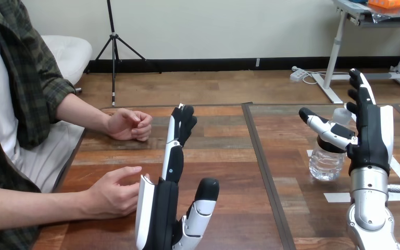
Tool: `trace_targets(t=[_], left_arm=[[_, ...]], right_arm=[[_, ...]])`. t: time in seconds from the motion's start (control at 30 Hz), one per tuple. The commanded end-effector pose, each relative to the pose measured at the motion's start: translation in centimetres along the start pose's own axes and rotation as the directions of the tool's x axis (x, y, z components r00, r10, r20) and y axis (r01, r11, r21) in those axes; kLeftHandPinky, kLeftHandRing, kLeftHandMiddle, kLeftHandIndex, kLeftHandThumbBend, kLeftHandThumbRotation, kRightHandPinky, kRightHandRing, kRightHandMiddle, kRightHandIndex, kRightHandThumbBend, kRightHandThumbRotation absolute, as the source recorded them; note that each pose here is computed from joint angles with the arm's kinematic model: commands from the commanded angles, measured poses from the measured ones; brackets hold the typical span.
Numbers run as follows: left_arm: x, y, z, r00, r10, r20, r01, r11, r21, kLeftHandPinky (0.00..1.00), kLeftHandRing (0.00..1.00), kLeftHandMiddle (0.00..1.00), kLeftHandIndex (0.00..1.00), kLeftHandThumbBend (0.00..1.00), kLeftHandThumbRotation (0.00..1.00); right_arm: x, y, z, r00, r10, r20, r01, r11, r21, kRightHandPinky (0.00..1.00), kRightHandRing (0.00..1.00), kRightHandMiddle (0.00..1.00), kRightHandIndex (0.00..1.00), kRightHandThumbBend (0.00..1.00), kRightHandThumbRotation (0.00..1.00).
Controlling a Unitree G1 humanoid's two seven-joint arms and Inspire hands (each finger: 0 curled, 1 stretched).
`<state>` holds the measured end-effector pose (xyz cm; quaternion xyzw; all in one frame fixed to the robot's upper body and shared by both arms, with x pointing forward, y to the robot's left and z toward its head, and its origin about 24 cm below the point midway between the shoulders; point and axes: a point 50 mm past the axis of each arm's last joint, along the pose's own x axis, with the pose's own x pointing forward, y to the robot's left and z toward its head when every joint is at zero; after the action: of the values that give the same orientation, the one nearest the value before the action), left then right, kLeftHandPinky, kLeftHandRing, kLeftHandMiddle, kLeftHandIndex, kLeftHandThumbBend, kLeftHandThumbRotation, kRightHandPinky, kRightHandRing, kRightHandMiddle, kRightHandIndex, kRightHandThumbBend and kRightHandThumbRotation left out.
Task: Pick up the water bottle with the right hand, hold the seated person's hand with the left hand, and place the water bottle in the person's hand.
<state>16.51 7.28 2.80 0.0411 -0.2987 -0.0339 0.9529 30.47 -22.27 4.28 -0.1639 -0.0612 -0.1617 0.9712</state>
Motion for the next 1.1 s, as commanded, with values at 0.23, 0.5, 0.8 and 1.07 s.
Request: trace_targets(t=[0.23,0.5,0.8,1.07], left_arm=[[-0.12,-0.29,0.52,1.000,0.024,0.015,-0.024,1.000,-0.007,0.93,0.93,0.96,1.00,0.52,1.00],[-0.09,-0.31,0.50,0.999,0.027,0.017,-0.027,1.000,0.005,0.93,0.93,0.96,1.00,0.53,1.00],[-0.20,-0.29,0.51,1.000,0.026,0.017,-0.026,1.000,0.016,0.92,0.92,0.96,1.00,0.52,1.00],[-0.24,-0.26,0.45,1.000,0.021,0.019,-0.021,1.000,0.017,0.91,0.92,0.96,1.00,0.52,1.00]], right_arm=[[0.48,0.39,0.34,1.000,0.000,-0.006,0.000,1.000,0.010,0.91,0.96,0.96,0.94,0.66,0.05],[0.45,0.32,0.36,1.000,0.001,-0.011,-0.001,1.000,-0.002,0.91,0.97,0.97,0.95,0.67,0.10],[0.39,0.25,0.46,1.000,-0.005,-0.004,0.005,1.000,-0.011,0.92,0.96,0.96,0.95,0.67,0.10],[0.26,0.20,0.65,1.000,-0.011,0.024,0.010,1.000,0.010,0.91,0.96,0.96,0.94,0.66,0.06]])
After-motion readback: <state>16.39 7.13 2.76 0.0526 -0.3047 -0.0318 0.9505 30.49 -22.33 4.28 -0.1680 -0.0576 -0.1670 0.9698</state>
